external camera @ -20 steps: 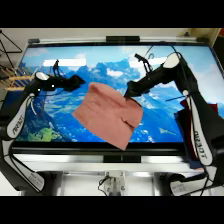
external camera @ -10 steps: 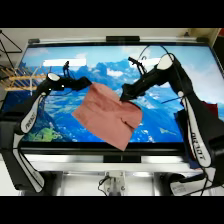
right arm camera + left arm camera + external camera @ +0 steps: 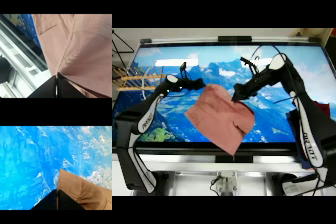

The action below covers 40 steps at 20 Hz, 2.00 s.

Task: Fold the shirts.

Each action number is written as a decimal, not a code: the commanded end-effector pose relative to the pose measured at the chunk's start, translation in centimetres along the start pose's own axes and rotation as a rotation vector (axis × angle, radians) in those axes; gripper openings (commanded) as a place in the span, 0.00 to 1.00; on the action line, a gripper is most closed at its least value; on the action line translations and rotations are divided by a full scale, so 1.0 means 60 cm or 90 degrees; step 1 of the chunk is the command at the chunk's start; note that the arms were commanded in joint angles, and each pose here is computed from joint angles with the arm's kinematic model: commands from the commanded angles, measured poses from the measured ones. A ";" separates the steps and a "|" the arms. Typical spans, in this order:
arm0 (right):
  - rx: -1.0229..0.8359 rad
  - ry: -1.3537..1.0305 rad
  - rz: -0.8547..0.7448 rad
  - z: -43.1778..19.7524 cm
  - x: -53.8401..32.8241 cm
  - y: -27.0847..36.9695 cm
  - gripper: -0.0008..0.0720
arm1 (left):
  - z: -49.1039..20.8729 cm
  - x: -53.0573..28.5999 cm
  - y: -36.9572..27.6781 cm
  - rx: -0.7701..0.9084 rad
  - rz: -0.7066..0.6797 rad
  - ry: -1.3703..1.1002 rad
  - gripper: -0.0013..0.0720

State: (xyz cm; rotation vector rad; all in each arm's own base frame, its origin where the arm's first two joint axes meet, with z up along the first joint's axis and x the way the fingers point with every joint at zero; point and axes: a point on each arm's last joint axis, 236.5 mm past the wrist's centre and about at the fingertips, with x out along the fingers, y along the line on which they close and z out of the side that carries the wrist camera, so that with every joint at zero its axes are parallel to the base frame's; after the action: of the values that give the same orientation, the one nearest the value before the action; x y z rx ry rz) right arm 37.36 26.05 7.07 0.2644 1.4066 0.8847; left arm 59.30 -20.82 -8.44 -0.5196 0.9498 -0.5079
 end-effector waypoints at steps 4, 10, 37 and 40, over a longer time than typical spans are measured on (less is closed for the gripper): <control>0.003 0.005 -0.001 -0.004 -0.001 -0.001 0.07 | 0.042 -0.051 -0.008 0.056 -0.007 -0.027 0.06; 0.002 0.044 -0.001 -0.034 -0.015 0.011 0.07 | 0.023 -0.137 -0.050 0.146 -0.053 0.050 0.06; 0.067 0.280 -0.184 -0.347 0.138 0.045 0.71 | -0.274 -0.403 0.049 0.172 0.183 0.158 0.58; 0.083 0.143 -0.238 -0.302 0.038 0.023 0.97 | -0.216 -0.440 0.039 0.157 0.187 0.123 0.57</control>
State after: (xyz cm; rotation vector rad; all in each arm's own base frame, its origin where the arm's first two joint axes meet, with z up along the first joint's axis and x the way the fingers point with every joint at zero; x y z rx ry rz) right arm 18.00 25.87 0.14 -0.0387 1.7573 0.6416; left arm 34.57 -6.50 -2.01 -0.0785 1.1362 -0.4338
